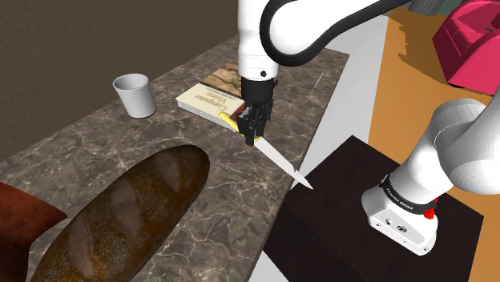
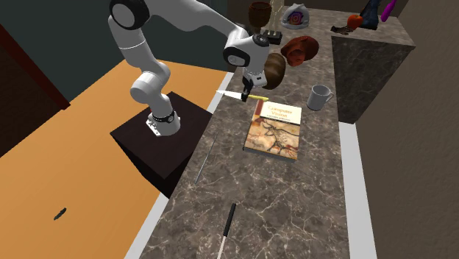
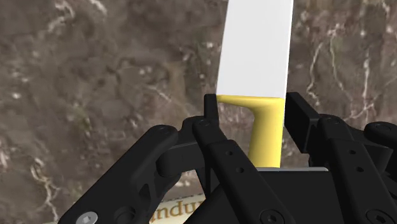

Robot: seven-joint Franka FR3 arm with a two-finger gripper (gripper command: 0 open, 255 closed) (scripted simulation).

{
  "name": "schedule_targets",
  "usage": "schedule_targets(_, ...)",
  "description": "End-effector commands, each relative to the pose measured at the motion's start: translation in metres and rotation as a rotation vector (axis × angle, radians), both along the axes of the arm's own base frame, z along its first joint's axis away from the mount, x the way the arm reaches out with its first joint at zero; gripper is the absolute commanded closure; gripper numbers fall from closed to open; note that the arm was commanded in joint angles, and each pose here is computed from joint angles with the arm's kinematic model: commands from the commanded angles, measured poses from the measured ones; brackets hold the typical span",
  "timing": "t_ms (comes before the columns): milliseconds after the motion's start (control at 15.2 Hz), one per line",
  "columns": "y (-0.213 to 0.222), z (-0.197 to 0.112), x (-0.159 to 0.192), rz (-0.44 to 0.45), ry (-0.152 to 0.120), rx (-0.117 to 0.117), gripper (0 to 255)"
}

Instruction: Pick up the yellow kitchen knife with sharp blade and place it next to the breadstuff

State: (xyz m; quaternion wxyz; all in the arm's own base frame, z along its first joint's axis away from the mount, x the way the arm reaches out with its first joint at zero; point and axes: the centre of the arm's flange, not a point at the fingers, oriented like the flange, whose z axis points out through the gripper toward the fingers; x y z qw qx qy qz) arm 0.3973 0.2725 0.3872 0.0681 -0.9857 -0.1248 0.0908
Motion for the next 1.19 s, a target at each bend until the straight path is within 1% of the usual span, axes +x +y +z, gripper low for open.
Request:
schedule_targets(0, -0.001, -0.003, -0.001, 0.001, 0.006, -0.003, 255)
schedule_targets(66, -0.001, -0.002, -0.001, 0.000, 0.006, -0.003, 0)
schedule_targets(396, -0.001, -0.003, -0.001, 0.001, 0.006, -0.003, 0)
schedule_targets(660, -0.006, 0.046, 0.009, 0.001, 0.006, -0.003, 0)
schedule_targets(1122, -0.006, 0.046, 0.009, 0.001, 0.006, -0.003, 0)
